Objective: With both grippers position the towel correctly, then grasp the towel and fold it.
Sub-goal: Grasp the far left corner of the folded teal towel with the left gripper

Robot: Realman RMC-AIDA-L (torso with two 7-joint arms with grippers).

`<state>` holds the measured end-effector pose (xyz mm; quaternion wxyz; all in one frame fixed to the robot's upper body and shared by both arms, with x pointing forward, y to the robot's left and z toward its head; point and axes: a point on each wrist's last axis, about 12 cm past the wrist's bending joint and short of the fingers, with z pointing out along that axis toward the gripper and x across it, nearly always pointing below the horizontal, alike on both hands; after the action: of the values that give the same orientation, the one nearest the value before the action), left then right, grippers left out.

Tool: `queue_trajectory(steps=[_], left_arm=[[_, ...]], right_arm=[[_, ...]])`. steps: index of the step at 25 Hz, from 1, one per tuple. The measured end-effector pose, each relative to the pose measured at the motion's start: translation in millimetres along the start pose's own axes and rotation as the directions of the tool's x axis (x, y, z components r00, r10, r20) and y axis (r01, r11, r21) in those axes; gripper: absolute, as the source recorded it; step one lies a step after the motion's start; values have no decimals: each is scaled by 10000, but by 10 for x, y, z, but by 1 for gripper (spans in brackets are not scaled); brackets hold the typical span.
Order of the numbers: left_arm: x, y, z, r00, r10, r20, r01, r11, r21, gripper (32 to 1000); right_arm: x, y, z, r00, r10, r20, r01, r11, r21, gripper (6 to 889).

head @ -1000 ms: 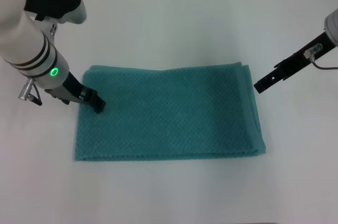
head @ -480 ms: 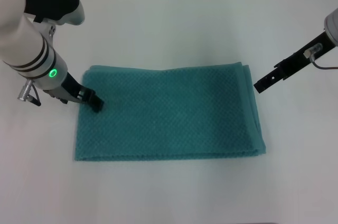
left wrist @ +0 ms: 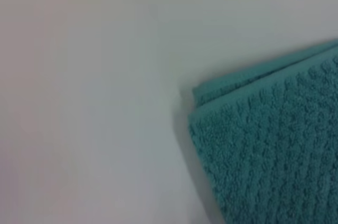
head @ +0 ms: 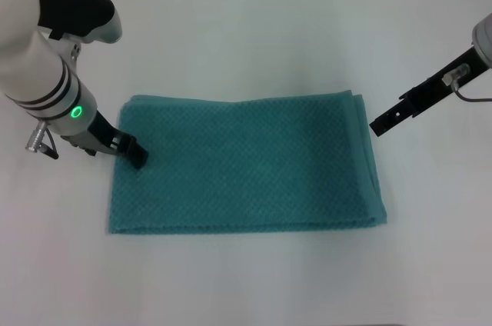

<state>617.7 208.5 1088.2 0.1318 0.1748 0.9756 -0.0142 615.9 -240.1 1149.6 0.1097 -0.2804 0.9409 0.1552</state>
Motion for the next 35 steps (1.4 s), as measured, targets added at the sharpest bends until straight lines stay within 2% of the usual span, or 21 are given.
queue_trajectory(steps=[35], left_arm=[[34,17,54,9999,-57,-147,56,10000,-43,847]], right_arm=[[21,-9,45,10000,25,-81,-26,10000,-59,858]])
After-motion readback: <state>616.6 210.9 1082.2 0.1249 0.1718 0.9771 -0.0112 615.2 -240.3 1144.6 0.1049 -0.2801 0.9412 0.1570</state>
